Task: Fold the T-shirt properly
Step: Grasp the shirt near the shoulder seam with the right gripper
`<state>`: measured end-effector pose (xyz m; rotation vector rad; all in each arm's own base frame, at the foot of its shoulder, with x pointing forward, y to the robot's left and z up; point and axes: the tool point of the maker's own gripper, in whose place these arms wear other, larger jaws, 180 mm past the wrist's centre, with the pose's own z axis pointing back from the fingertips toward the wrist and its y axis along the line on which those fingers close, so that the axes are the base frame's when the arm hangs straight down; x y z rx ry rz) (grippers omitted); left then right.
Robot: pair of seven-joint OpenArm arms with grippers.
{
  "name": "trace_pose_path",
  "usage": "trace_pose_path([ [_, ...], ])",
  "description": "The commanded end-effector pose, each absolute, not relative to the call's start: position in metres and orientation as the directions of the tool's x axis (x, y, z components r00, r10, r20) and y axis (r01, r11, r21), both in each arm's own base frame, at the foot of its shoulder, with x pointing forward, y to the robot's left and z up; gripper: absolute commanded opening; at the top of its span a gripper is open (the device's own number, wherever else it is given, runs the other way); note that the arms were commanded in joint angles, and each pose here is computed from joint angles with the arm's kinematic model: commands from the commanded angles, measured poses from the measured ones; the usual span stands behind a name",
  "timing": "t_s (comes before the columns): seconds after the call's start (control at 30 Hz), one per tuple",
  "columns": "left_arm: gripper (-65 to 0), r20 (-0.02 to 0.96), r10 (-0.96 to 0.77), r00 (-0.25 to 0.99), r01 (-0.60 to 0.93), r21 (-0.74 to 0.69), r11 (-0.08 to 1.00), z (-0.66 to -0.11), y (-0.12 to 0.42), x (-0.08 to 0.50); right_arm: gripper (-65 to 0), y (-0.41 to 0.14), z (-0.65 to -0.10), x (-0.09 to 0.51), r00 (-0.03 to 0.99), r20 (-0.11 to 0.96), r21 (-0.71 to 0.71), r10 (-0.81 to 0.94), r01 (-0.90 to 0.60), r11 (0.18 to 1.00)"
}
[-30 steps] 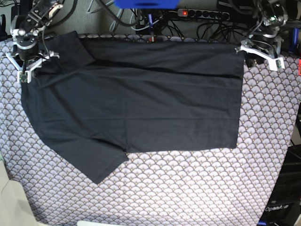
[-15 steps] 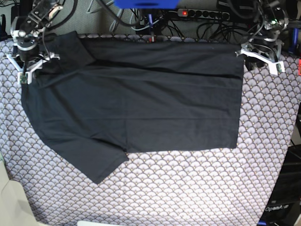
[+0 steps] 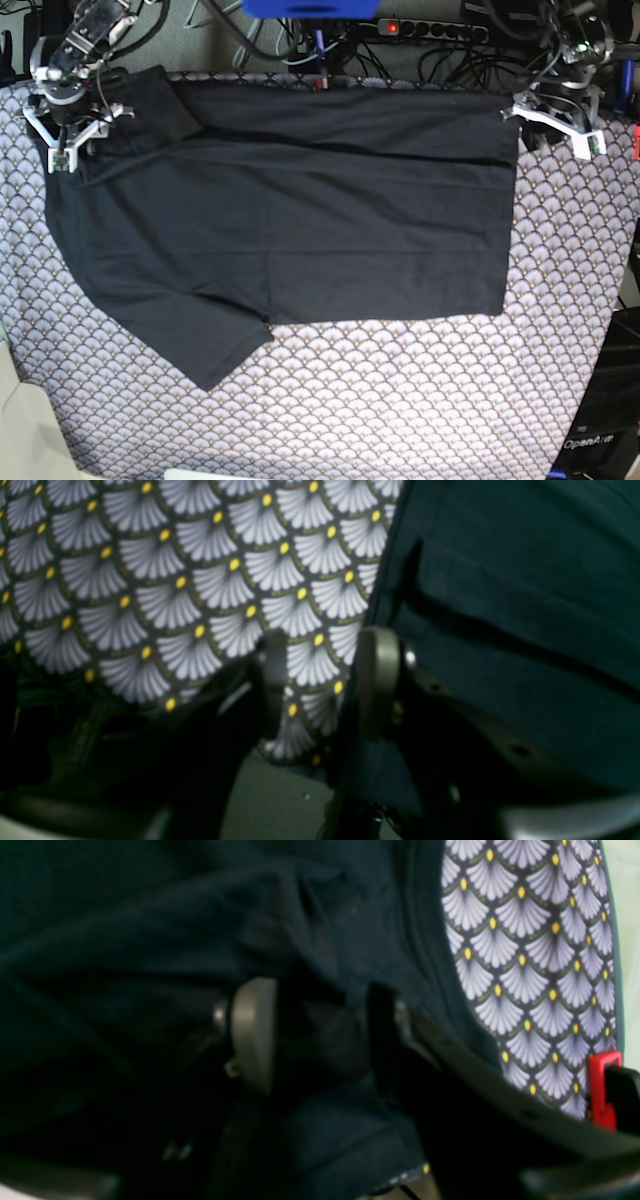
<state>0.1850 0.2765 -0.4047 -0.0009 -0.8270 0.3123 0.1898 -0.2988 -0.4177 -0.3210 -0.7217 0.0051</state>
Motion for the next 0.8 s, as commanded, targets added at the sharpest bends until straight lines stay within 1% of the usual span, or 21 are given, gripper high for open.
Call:
trace_pose_path([
  [0.0, -41.4, 0.754, 0.254, 0.606, -0.260, -0.114, 0.959, -0.393, 0.281, 0.191, -31.3, -0.305, -0.402, 0.198, 0.718, 0.682, -0.315, 0.140, 0.117, 0.942],
  [0.07, -41.4, 0.754, 0.254, 0.606, -0.260, -0.114, 0.959, -0.393, 0.281, 0.191, -30.1, -0.307, -0.395, 0.200, 0.707, 0.690, -0.328, 0.151, 0.120, 0.937],
  [0.67, -41.4, 0.759, 0.259, 0.598, -0.258, -0.124, 0.958, -0.392, 0.278, 0.196, -30.4, -0.307, -0.395, 0.200, 0.708, 0.690, -0.327, 0.150, 0.120, 0.938],
  [0.7, -41.4, 0.759, 0.259, 0.598, -0.257, -0.125, 0.958, -0.392, 0.278, 0.196, -30.9, -0.307, -0.395, 0.200, 0.708, 0.690, -0.327, 0.150, 0.120, 0.938],
  [0.77, -41.4, 0.758, 0.260, 0.598, -0.257, -0.126, 0.958, -0.392, 0.277, 0.196, -33.9, -0.306, -0.396, 0.200, 0.709, 0.689, -0.324, 0.149, 0.118, 0.939],
])
